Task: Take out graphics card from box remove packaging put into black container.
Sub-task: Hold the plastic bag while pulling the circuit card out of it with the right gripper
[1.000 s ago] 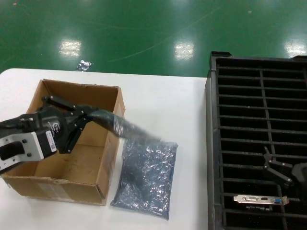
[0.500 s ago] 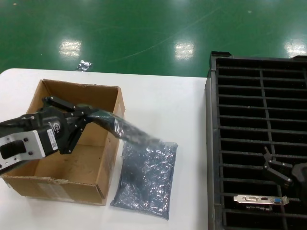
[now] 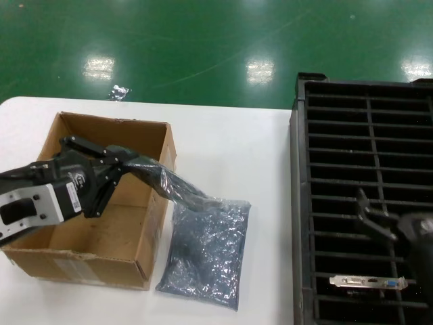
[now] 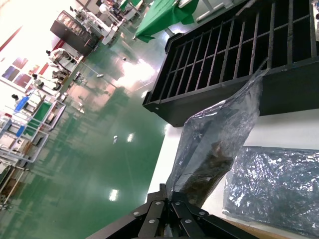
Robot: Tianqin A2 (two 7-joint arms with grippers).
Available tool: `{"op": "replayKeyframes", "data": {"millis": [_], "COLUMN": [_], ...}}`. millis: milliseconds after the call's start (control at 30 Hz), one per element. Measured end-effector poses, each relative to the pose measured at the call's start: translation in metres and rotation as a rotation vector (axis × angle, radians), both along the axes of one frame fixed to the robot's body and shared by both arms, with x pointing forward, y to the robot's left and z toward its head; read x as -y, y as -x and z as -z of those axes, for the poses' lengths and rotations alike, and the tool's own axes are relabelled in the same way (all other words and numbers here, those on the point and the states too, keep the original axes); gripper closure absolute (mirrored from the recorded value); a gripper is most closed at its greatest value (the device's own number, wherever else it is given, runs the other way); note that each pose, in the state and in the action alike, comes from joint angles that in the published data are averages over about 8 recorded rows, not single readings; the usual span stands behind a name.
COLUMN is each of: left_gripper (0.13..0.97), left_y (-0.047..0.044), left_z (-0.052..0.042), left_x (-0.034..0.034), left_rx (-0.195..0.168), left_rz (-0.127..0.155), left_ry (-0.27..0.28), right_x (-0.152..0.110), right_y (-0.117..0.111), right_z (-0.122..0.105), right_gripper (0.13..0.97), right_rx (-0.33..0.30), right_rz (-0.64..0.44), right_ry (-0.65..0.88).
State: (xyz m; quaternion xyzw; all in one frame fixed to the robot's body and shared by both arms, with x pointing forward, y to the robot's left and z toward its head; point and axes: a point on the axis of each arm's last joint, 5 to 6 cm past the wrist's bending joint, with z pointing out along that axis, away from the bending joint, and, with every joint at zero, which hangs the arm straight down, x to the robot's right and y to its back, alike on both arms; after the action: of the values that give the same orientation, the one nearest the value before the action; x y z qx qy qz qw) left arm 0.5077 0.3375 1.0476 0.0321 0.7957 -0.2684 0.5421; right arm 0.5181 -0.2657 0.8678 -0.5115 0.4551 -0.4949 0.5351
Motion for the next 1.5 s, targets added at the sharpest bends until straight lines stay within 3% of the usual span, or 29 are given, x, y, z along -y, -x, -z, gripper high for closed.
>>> {"op": "replayKeyframes", "data": {"millis": [300, 633, 933, 1500], "left_gripper": [0.958, 0.958, 0.958, 0.958], "left_y": [0.0, 0.0, 0.0, 0.0], "left_z": [0.0, 0.0, 0.0, 0.0], "left_x": [0.0, 0.0, 0.0, 0.0], "left_rx": [0.0, 0.0, 0.0, 0.0], "left_rz": [0.0, 0.0, 0.0, 0.0], "left_ry": [0.0, 0.0, 0.0, 0.0], "right_x": [-0.044, -0.07, -0.081, -0.134], "right_y": [-0.018, -0.035, -0.03, -0.009], "right_z": [-0.024, -0.033, -0.032, -0.012], "right_gripper": [0.134, 0.193, 0.319, 0.721], "right_rx": [0.093, 0.127, 0.119, 0.062], "right_rz": [-0.041, -0.078, -0.176, -0.389], "right_ry": [-0.01, 0.106, 0.219, 0.318]}}
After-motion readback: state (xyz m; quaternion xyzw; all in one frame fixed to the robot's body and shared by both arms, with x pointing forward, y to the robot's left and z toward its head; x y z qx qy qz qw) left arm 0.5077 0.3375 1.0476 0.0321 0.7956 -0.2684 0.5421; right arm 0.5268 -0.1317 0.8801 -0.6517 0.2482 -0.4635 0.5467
